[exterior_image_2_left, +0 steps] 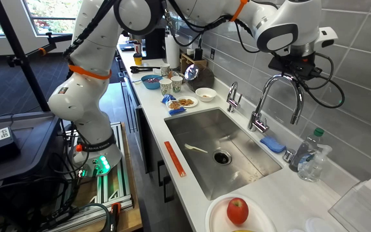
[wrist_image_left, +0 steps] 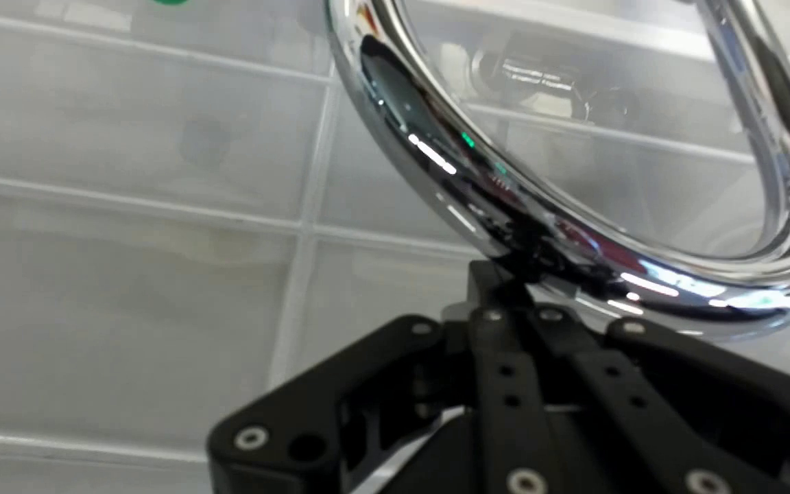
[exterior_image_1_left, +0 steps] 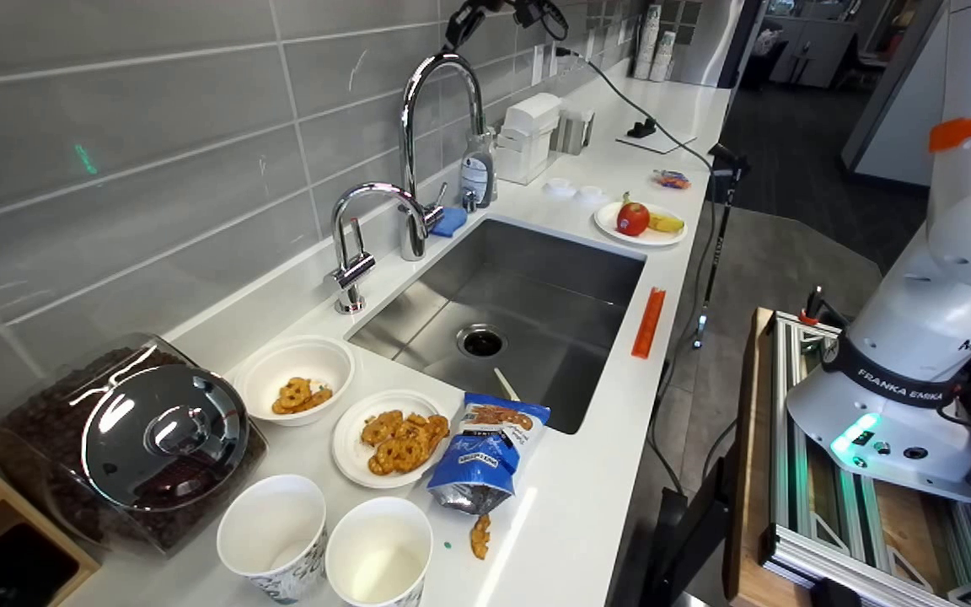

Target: Push the faucet to the center of the sink.

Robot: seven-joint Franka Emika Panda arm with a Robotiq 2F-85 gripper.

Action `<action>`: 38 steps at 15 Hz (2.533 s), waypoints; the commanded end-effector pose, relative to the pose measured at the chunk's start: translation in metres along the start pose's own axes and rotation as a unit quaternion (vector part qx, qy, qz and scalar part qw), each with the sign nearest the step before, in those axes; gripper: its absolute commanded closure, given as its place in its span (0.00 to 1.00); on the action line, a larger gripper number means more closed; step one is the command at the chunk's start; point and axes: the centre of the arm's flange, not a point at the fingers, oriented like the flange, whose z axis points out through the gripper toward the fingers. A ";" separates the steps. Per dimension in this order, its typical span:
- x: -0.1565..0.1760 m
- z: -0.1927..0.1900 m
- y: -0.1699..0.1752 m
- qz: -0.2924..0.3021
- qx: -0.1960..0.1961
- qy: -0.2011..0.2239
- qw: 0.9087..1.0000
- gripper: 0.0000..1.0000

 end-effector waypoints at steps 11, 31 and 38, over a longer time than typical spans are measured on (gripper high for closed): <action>-0.033 -0.031 -0.019 -0.002 0.089 -0.139 0.986 1.00; -0.045 -0.038 -0.056 0.022 0.104 -0.179 0.978 1.00; -0.033 -0.118 -0.038 0.011 0.004 -0.164 0.986 0.69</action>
